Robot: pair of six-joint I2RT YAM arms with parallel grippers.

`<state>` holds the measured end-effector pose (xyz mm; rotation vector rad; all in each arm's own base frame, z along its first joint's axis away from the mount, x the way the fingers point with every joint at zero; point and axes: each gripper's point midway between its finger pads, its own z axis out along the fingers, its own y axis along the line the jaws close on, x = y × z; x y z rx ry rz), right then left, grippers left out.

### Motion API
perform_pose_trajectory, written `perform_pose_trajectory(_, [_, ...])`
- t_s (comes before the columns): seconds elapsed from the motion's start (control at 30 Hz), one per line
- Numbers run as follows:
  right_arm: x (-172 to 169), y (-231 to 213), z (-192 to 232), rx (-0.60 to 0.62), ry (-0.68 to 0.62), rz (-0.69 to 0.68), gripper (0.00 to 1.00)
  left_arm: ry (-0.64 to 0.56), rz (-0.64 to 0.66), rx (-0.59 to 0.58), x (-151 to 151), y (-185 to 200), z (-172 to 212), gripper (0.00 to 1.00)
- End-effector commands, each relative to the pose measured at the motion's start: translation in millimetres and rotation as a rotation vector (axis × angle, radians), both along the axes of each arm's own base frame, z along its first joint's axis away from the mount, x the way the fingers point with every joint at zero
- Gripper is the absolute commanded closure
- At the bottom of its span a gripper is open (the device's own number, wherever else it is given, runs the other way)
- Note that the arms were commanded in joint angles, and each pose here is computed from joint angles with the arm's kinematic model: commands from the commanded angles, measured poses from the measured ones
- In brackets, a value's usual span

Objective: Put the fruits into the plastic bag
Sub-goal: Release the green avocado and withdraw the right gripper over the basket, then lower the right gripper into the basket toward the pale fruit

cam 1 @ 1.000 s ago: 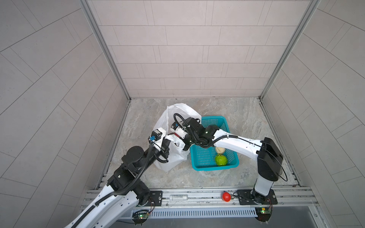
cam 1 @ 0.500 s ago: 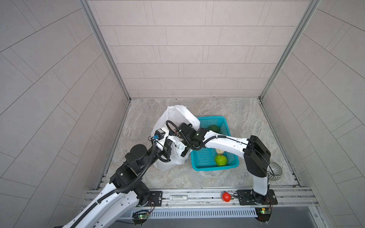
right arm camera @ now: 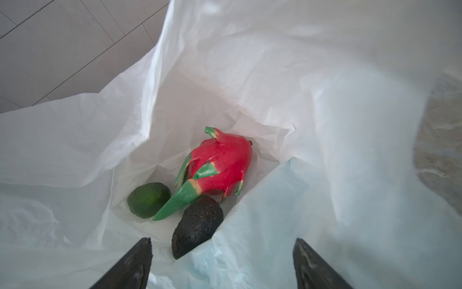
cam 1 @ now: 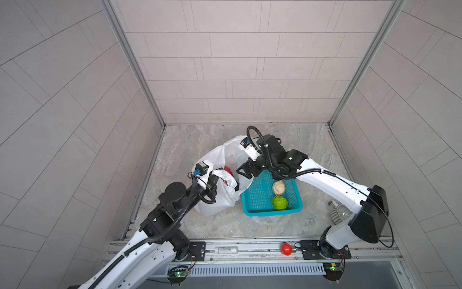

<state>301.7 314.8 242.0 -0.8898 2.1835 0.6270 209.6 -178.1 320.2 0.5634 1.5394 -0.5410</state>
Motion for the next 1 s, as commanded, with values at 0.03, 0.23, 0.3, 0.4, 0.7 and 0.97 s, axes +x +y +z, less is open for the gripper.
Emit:
perform_pose_trajectory(0.03, [-21.7,-17.1,19.0,0.051,-0.029,0.04,0.15,-0.023,0.016,-0.039,5.1,-0.9,5.2,1.0])
perform_pose_trajectory(0.23, [-52.7,-28.9,14.4,0.104,0.023,0.09,0.16,-0.005,0.015,-0.028,11.5,-6.7,-1.8,1.0])
perform_pose_trajectory(0.3, [-61.2,-30.8,9.7,0.109,0.05,0.106,0.17,-0.004,0.015,-0.027,12.9,-7.8,-2.4,1.0])
perform_pose_trajectory(0.4, [-70.3,-36.6,5.9,0.116,0.071,0.104,0.17,-0.005,0.02,-0.027,14.2,-7.8,-2.3,1.0])
perform_pose_trajectory(0.7, [-38.4,-115.7,-6.1,0.056,-0.076,-0.335,0.16,-0.006,0.023,-0.025,14.4,-7.1,-3.8,1.0])
perform_pose_trajectory(0.97, [-32.9,-147.1,-74.7,-0.153,0.069,-0.467,0.18,-0.01,0.014,-0.018,13.8,-8.6,-3.6,1.0])
